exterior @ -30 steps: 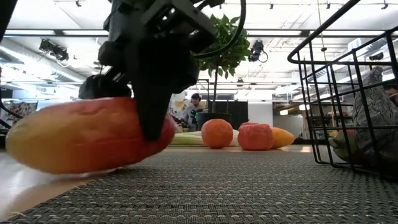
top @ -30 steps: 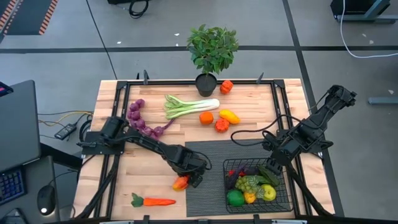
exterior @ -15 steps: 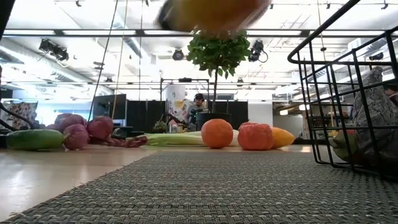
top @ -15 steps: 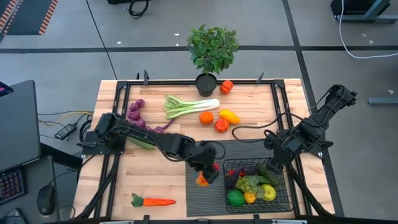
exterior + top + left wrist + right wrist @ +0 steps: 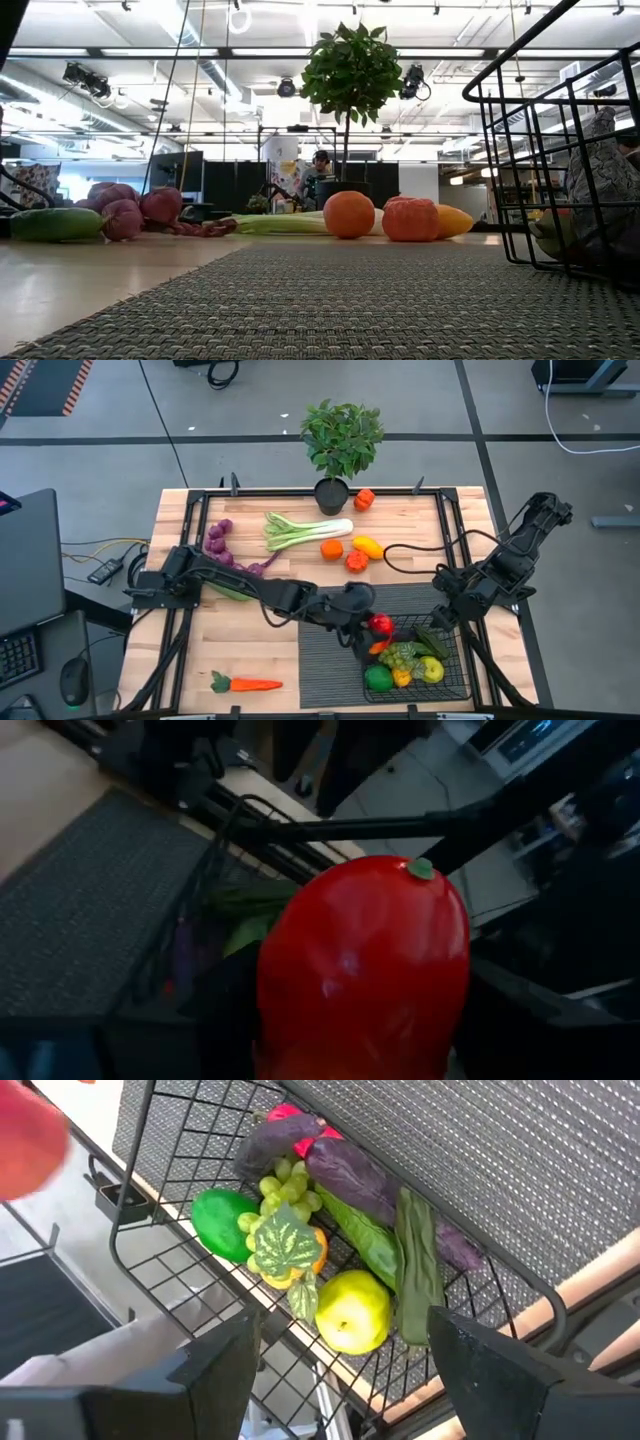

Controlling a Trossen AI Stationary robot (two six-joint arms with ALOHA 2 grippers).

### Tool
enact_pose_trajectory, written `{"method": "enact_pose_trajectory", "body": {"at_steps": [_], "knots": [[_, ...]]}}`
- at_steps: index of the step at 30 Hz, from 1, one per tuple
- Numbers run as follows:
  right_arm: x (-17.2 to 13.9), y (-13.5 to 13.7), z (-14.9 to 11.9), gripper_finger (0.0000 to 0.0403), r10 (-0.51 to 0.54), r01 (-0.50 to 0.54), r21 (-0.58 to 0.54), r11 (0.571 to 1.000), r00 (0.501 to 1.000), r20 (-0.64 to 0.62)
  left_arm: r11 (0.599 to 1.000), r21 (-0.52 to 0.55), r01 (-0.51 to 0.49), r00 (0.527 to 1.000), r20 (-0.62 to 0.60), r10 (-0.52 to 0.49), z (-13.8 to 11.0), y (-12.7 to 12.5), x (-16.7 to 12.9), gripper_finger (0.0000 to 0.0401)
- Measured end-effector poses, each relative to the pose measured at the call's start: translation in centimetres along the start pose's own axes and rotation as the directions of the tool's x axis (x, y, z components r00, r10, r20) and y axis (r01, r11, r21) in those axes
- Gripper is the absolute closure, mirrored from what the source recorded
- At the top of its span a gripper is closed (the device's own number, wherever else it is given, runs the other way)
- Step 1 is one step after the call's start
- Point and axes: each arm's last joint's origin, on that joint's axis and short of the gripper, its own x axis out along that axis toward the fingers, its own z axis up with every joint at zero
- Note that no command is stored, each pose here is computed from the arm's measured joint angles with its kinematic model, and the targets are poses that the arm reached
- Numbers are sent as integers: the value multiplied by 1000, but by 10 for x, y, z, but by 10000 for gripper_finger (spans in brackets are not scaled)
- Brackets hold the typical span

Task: Build produce basket
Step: Put the orange mango into the black wire basket, then put the orange into the black wire basket

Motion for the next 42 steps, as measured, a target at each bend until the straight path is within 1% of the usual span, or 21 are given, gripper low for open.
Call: {"method": "enact_pose_trajectory", "body": {"at_steps": [4,8,10,14,17,19,23,26,29,32,34,35,37,39,41,42], "knots": [[-1,-1,-1,114,0,0,3,1000,1000,-15,999,33,19,1000,0,-19,-19,3,21,123],[-1,-1,-2,114,-6,6,1,1000,999,-32,1000,-21,4,1000,-31,-5,-36,9,36,117],[-1,-2,-2,114,-8,8,1,1000,999,-34,999,-33,3,999,-33,-5,-37,10,38,109],[-1,-2,-2,114,-10,10,-1,1000,999,-33,998,-55,33,999,-36,-35,-30,14,39,89],[-1,-2,-2,114,-8,8,-4,1000,1000,-21,993,-93,77,992,-95,-85,-25,20,40,86],[-1,-2,-1,114,-5,5,-6,1000,1000,-3,990,-106,95,988,-109,-106,-21,23,39,85],[-1,-1,0,114,0,0,-22,1000,1000,26,989,-120,90,988,-113,-104,-12,29,38,85],[-1,-1,0,114,3,-1,-47,999,999,44,990,-107,94,990,-91,-104,2,33,30,85],[-1,-1,1,114,7,-2,-71,997,997,76,997,-43,61,994,-85,-65,21,42,18,85],[-1,-1,2,114,13,-2,-94,996,994,108,999,17,-30,993,-117,32,40,58,2,85],[-1,0,2,114,24,-11,-111,994,992,123,990,47,-129,976,-170,136,48,75,-9,85],[-1,1,2,114,31,-16,-122,992,992,122,983,60,-173,963,-198,181,51,84,-13,85],[-1,2,1,114,42,-23,-154,988,992,118,961,79,-265,921,-273,276,53,104,-20,85],[-1,2,0,114,46,-23,-186,982,992,121,932,85,-353,869,-339,360,55,122,-26,86],[-1,2,-1,114,49,-21,-201,979,990,136,899,96,-428,818,-381,430,57,138,-32,89],[-1,2,-2,114,52,-22,-199,980,988,145,883,118,-454,795,-394,462,59,145,-35,90]]}}
